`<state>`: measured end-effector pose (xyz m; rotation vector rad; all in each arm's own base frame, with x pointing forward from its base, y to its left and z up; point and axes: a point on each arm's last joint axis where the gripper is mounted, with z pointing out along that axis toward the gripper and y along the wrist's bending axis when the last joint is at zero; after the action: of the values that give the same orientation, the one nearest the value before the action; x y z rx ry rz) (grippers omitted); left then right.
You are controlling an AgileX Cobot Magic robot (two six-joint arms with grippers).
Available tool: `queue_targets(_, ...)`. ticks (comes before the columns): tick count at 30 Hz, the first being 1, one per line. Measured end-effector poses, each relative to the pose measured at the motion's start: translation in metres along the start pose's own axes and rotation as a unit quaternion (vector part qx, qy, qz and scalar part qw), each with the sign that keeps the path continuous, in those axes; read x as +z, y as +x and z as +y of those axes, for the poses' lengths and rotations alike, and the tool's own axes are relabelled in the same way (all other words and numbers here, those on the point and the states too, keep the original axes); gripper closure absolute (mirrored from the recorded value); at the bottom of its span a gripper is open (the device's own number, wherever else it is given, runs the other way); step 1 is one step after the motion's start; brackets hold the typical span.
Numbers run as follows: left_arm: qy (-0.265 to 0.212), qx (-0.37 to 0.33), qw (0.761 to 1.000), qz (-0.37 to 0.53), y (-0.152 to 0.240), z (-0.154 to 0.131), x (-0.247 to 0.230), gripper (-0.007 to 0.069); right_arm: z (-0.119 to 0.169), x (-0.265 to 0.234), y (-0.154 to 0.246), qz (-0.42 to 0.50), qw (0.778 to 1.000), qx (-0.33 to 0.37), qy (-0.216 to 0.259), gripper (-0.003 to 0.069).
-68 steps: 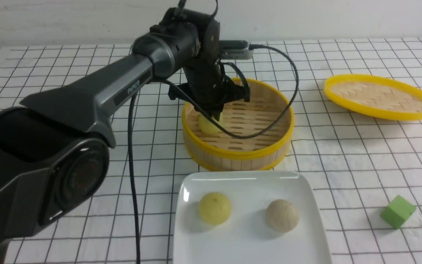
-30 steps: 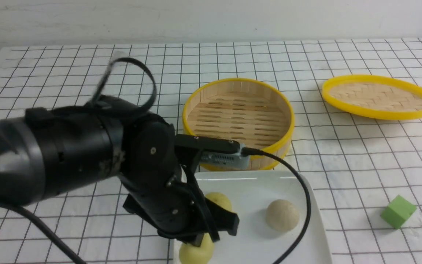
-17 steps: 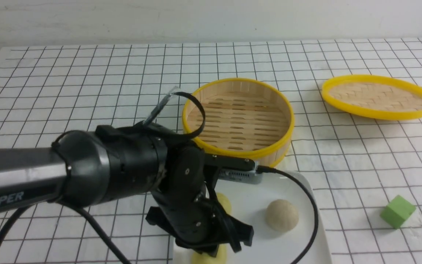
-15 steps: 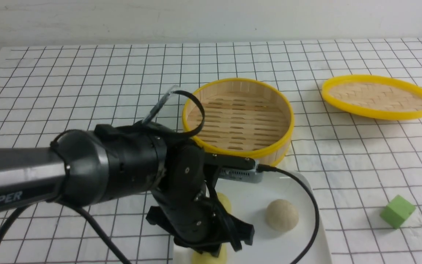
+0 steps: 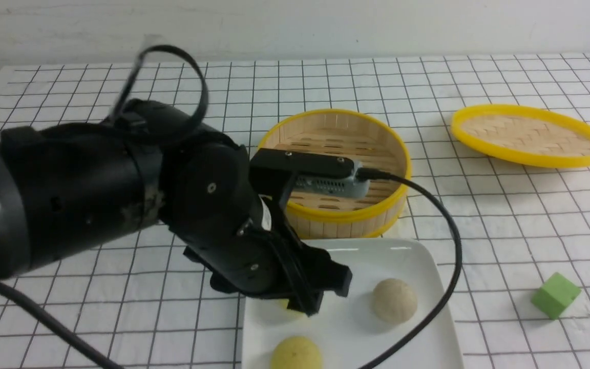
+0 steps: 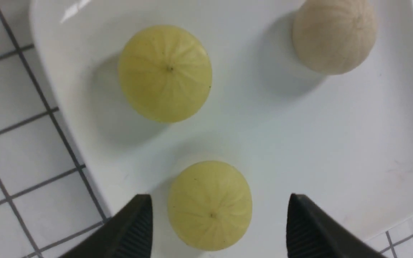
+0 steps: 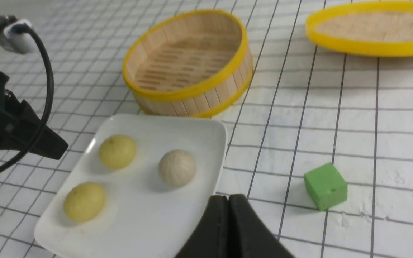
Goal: Put the steamed buns into the plate on the white-black tablecloth.
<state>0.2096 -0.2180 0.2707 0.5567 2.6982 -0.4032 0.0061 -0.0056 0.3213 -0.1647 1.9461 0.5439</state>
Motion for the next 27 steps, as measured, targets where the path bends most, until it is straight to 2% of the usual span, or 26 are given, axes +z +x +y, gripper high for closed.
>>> queue_targets(4, -0.003, 0.007, 1.0, -0.011, 0.0, 0.001, -0.009, 0.025, -0.001, 0.01, 0.018, -0.018, 0.999, -0.041, -0.03, 0.0664)
queue_targets(7, -0.012, 0.011, 1.0, 0.003, 0.003, 0.003, -0.01, 0.0431, 0.003, 0.029, 0.032, -0.017, 0.995, -0.066, -0.07, 0.0664)
queue_targets(9, -0.015, 0.012, 1.0, 0.008, 0.004, 0.004, -0.01, 0.0498, 0.005, 0.034, 0.034, -0.026, 0.993, -0.079, -0.086, 0.0664)
queue_targets(10, -0.017, 0.016, 1.0, 0.009, 0.004, 0.004, -0.01, 0.0572, 0.007, 0.039, 0.037, -0.034, 0.99, -0.092, -0.099, 0.0664)
queue_targets(12, -0.018, 0.023, 1.0, 0.009, 0.004, 0.004, -0.01, 0.0612, 0.008, 0.046, 0.04, -0.046, 0.987, -0.106, -0.11, 0.0664)
queue_targets(17, -0.02, 0.037, 0.999, 0.009, 0.004, 0.004, -0.01, 0.0623, 0.01, 0.052, 0.044, -0.06, 0.982, -0.128, -0.123, 0.0659)
queue_targets(27, -0.026, 0.043, 0.999, 0.014, 0.005, 0.005, -0.01, 0.0623, 0.009, 0.056, 0.05, -0.048, 0.983, -0.12, -0.128, 0.0657)
